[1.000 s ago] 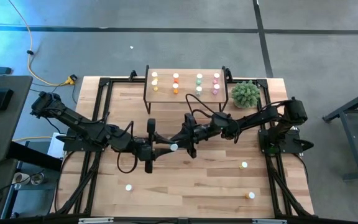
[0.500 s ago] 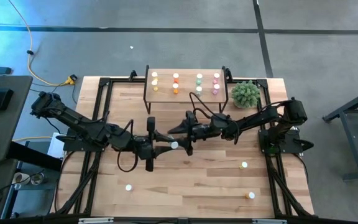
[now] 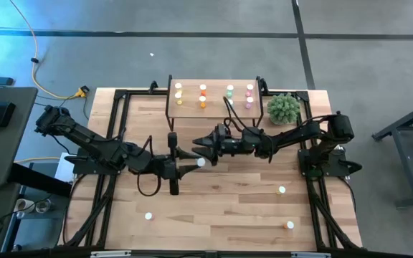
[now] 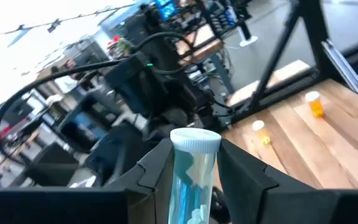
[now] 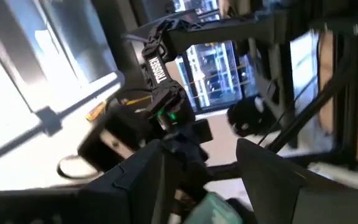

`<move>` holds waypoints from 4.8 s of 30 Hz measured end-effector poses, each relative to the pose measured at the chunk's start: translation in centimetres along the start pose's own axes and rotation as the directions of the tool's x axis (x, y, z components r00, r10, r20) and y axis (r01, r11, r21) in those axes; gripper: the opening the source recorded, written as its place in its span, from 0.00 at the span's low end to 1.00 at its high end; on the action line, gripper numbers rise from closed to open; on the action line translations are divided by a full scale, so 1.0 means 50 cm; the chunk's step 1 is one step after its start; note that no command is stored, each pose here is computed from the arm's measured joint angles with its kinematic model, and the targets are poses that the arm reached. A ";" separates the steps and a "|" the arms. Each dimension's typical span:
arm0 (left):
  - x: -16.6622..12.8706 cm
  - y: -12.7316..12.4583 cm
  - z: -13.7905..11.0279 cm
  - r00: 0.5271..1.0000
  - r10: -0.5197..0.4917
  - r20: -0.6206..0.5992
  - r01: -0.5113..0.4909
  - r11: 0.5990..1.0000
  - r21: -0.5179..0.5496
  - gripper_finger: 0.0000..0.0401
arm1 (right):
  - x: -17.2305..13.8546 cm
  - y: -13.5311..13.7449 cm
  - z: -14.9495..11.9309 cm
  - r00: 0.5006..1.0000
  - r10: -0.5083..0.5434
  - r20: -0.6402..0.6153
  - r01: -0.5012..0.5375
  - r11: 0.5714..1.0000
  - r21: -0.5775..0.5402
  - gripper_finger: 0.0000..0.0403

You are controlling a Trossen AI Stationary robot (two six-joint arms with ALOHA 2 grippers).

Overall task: Pick and place medicine bottles onto shelf by color
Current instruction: Put the blue pill bottle on the shelf aligned with the other blue pill bottles

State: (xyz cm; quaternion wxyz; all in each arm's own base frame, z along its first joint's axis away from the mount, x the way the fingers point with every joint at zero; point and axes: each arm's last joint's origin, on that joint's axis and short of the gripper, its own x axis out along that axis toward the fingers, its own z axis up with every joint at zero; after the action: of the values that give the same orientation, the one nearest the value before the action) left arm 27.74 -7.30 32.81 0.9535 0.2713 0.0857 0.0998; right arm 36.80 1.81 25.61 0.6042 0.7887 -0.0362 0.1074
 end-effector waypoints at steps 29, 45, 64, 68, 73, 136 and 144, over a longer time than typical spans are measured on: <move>-0.170 0.154 0.062 0.958 0.175 0.229 -0.028 0.848 -0.530 0.26 | 0.000 0.013 -0.012 0.991 0.102 0.087 0.035 0.435 -0.900 0.50; -0.166 0.191 0.047 0.947 0.251 0.200 -0.088 0.802 -0.591 0.26 | 0.098 0.144 -0.016 0.997 -0.058 0.054 0.050 -0.068 -0.996 0.50; -0.138 0.229 0.022 0.941 0.287 0.180 -0.101 0.745 -0.659 0.26 | 0.129 0.292 -0.034 0.976 -0.180 0.123 0.073 -0.263 -0.962 0.50; -0.131 0.229 0.019 0.944 0.270 0.189 -0.085 0.753 -0.652 0.26 | 0.129 0.294 -0.029 0.976 -0.178 0.125 0.086 -0.211 -0.974 0.50; -0.125 0.230 0.016 0.946 0.268 0.181 -0.090 0.756 -0.649 0.26 | 0.129 0.295 -0.029 0.977 -0.174 0.125 0.092 -0.186 -0.978 0.49; -0.100 0.225 -0.016 0.979 0.190 0.076 -0.102 0.775 -0.623 0.28 | 0.126 0.279 -0.026 0.960 -0.254 0.121 0.074 -0.188 -0.979 0.21; -0.100 0.224 -0.015 0.981 0.173 0.088 -0.087 0.795 -0.600 0.21 | 0.126 0.279 -0.027 0.960 -0.255 0.118 0.070 -0.190 -0.979 0.21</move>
State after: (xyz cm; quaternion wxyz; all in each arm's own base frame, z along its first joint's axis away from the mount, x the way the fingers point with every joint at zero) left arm 21.13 1.23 38.70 0.9848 -0.0290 -0.0349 0.1679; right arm 40.17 -0.18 40.46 0.9987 0.0381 0.0331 0.0112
